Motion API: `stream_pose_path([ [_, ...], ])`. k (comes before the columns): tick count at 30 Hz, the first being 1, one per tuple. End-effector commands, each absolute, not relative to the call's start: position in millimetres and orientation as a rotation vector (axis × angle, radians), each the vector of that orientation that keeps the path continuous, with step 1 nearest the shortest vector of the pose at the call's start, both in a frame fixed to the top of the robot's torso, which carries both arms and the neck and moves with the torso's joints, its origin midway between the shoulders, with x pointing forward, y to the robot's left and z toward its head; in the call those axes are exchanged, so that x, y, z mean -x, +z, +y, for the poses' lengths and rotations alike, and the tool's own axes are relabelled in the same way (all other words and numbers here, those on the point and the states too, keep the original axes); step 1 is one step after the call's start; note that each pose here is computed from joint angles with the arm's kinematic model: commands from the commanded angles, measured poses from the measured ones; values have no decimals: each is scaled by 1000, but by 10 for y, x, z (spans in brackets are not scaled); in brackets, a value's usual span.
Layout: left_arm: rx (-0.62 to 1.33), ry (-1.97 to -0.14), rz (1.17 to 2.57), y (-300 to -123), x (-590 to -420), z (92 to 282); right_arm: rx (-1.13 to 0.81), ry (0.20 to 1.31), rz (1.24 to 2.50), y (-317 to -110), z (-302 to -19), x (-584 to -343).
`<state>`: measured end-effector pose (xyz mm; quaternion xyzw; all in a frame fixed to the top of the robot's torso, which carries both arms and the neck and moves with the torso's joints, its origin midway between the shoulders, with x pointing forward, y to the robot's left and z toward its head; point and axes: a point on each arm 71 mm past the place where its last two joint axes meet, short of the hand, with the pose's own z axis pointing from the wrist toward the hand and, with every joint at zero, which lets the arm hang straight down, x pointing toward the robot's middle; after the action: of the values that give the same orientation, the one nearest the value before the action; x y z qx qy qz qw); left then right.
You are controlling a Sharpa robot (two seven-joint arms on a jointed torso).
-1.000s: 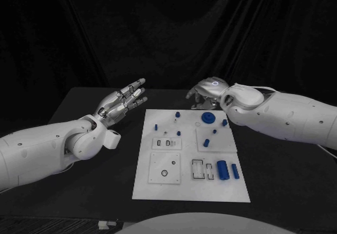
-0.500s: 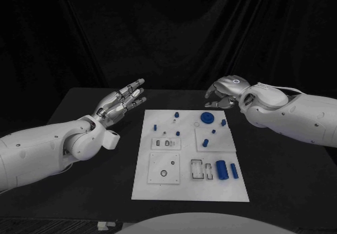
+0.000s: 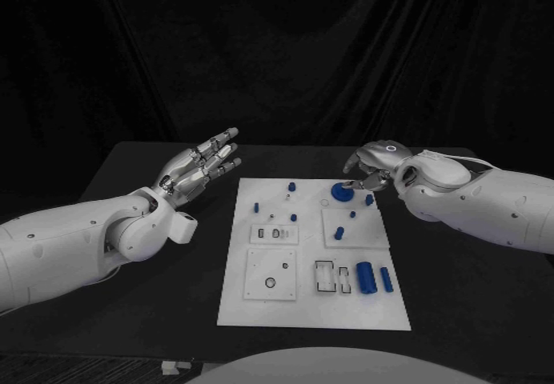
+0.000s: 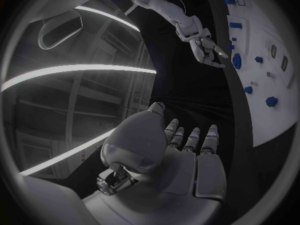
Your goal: Assemble the parts on the task board
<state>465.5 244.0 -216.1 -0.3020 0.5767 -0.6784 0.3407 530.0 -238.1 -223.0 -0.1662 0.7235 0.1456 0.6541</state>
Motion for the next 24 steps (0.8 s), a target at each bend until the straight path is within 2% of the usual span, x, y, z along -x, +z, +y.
stream_pose_path([
  [1, 780, -1788, 1493, -2152, -4647, 2417, 356, 303, 1679, -2301, -2401, -5307],
  [24, 780, -1790, 1492, -2149, -4638, 2422, 370, 288, 1745, -2441, -2366, -5303],
])
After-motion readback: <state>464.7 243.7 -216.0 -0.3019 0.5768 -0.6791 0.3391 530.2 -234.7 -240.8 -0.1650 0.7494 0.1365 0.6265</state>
